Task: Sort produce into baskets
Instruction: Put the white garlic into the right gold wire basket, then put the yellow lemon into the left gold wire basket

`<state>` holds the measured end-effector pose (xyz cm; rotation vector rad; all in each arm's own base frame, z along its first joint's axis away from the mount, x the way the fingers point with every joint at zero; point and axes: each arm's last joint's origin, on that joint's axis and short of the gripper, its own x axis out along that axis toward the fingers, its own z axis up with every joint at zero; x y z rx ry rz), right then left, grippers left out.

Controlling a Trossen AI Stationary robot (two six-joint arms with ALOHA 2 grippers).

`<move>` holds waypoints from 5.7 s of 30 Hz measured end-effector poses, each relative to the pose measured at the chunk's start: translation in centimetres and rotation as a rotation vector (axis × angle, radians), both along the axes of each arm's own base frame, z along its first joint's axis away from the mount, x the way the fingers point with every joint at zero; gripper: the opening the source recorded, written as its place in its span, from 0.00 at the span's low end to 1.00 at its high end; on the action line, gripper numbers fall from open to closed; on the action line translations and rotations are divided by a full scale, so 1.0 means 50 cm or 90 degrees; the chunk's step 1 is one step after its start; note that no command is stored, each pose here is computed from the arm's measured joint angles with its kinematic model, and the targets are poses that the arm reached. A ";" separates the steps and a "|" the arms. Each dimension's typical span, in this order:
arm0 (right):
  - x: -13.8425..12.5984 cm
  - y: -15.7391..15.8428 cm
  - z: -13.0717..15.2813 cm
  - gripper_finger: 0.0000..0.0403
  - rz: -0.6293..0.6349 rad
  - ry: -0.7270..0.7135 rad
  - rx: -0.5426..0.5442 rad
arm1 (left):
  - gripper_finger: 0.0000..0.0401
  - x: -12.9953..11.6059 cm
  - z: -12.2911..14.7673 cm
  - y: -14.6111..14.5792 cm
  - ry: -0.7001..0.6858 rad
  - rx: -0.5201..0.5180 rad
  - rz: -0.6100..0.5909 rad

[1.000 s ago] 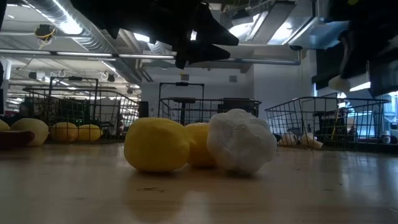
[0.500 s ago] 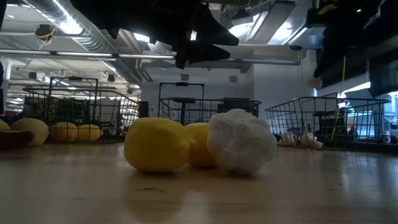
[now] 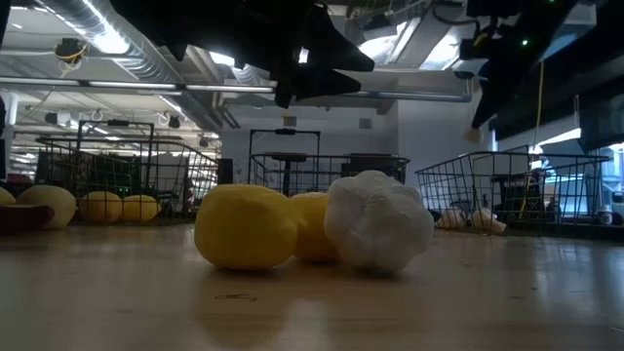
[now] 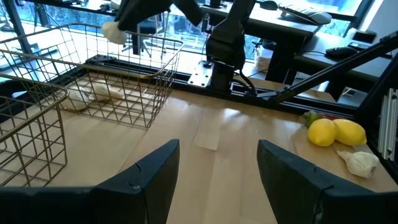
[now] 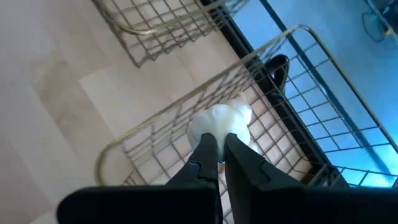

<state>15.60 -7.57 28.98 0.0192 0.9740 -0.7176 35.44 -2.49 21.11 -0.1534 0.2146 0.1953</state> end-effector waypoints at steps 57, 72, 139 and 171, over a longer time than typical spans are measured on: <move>-0.029 -0.339 -0.229 0.06 -0.231 0.052 0.228 | 0.53 0.000 0.000 0.000 0.002 0.008 -0.002; -0.038 -0.324 -0.161 0.32 -0.200 0.046 0.177 | 0.53 0.000 0.000 0.000 0.002 0.008 -0.002; -0.086 0.323 -0.075 0.32 0.091 0.078 0.593 | 0.53 0.000 0.000 0.000 0.003 0.012 -0.003; -0.064 0.481 -0.233 0.66 0.136 0.231 0.670 | 0.53 0.000 0.000 0.001 0.008 0.045 -0.010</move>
